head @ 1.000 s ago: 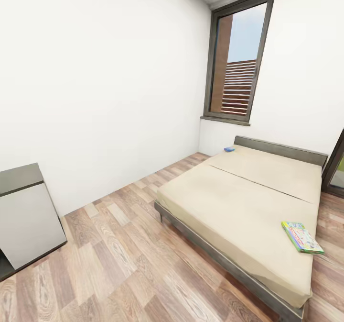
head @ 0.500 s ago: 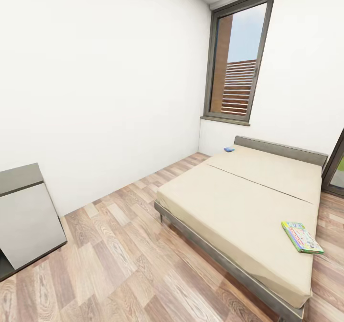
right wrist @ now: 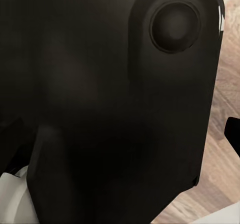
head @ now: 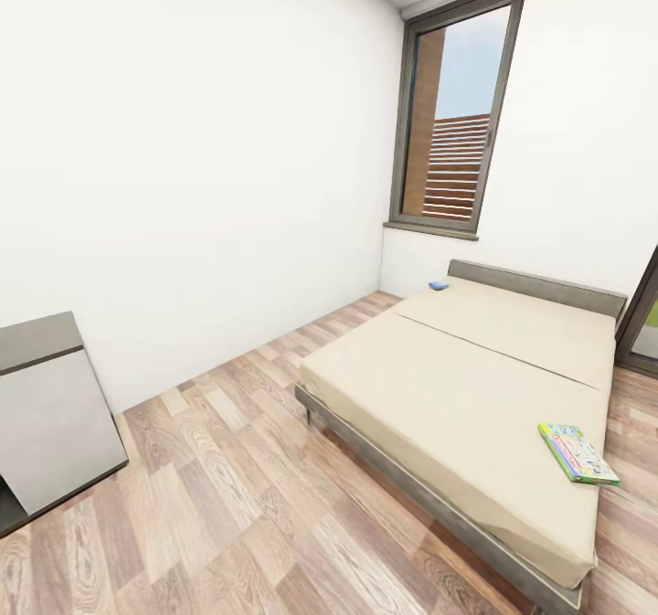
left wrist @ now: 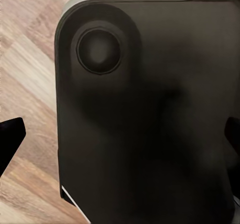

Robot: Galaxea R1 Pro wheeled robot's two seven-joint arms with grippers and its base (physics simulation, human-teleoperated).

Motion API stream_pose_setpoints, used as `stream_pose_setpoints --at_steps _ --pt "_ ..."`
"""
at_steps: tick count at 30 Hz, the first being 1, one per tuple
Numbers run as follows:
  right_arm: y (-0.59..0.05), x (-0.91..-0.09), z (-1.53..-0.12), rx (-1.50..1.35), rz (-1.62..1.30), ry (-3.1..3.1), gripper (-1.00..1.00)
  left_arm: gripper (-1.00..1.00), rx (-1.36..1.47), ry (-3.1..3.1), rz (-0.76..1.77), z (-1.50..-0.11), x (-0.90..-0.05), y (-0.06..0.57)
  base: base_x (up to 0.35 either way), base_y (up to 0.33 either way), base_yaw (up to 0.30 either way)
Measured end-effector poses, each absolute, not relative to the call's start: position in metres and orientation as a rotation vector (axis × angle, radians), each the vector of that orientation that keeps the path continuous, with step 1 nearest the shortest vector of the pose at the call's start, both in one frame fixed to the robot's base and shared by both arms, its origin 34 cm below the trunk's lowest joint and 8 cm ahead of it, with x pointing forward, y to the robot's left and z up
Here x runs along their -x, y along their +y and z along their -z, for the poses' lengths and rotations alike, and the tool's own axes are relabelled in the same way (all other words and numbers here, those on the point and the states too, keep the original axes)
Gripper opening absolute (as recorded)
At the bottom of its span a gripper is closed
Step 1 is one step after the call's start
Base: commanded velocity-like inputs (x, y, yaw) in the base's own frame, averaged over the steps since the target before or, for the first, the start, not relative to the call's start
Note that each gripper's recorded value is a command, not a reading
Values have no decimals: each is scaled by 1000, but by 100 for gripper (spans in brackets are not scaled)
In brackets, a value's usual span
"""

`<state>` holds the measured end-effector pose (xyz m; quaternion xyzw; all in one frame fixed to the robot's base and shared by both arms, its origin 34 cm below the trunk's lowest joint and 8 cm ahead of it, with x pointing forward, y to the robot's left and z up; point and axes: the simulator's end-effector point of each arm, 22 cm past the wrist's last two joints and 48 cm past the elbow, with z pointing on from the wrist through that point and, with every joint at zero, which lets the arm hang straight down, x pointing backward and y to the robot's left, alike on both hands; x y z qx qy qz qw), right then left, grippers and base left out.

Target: Put all the toys in the child's room - the three board games (two on the bed and one on the table), the two jigsaw puzzles on the table, and the tennis ball on the table - inside the toy box on the table in the child's room.

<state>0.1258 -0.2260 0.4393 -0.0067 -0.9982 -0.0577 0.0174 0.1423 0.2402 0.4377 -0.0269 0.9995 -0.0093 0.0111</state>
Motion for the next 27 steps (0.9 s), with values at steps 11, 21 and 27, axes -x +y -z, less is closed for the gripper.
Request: stream_pose_setpoints --at_steps 11,21,27 --pt "-221 -126 -439 33 180 -3103 100 100 118 3109 15 -438 -145 247 0 0 0" --pt "-219 -126 -439 44 181 -3101 100 100 122 3098 13 -438 -150 248 0 0 0" --pt "-200 -126 -440 38 220 -3099 100 100 120 3090 12 -438 -154 248 0 0 0"
